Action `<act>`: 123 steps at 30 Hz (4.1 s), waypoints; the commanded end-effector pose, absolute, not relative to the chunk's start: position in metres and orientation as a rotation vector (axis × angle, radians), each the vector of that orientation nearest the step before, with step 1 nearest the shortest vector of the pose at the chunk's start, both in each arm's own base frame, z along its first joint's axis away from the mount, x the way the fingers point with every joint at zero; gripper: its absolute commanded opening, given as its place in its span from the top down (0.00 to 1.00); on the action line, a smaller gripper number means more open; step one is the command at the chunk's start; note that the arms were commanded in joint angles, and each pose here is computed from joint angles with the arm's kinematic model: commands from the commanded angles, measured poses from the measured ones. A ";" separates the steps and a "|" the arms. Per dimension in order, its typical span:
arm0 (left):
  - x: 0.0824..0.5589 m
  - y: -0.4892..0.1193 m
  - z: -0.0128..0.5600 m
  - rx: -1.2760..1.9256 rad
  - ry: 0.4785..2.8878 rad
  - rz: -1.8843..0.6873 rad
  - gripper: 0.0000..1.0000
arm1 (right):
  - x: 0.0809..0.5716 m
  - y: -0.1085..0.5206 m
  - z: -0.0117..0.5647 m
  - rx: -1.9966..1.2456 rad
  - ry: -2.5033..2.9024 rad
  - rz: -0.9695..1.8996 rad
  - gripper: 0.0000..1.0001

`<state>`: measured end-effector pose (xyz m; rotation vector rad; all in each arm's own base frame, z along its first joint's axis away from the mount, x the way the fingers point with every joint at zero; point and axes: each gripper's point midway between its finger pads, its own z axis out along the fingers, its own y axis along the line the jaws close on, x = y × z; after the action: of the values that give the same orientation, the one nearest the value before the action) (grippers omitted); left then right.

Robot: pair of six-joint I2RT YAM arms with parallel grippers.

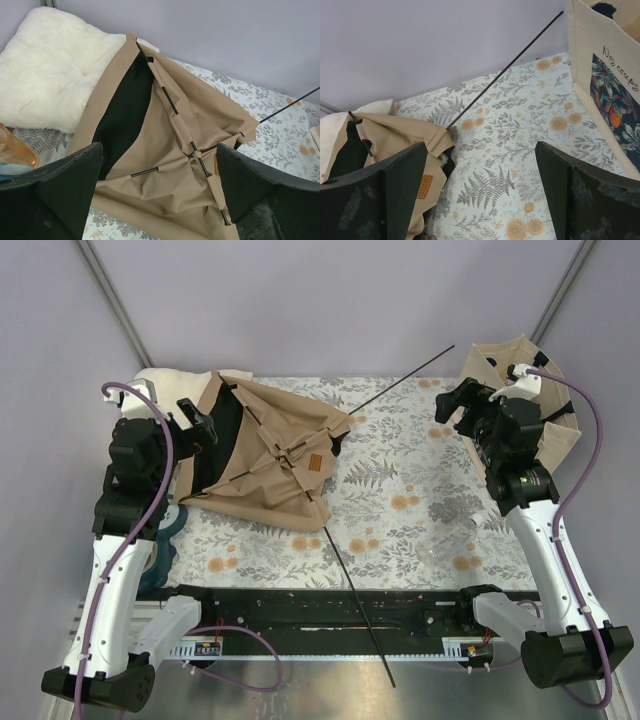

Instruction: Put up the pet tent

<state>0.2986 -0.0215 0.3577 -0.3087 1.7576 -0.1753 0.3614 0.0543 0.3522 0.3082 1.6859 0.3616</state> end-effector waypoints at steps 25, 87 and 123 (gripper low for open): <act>0.258 -0.084 0.335 -0.089 1.884 -0.533 0.01 | 0.272 0.192 0.254 -0.172 2.036 0.727 0.01; 0.219 -0.223 0.219 -0.203 2.135 -1.149 0.01 | 0.155 0.317 0.174 -0.437 2.302 0.901 1.00; 0.242 -0.313 0.229 -0.334 2.124 -1.266 1.00 | 0.103 0.297 0.167 -0.567 2.319 1.121 0.19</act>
<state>0.2225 -0.3025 0.1768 -0.3376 2.2871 -1.1947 0.1309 0.3087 0.1701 -0.4370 2.3161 1.0383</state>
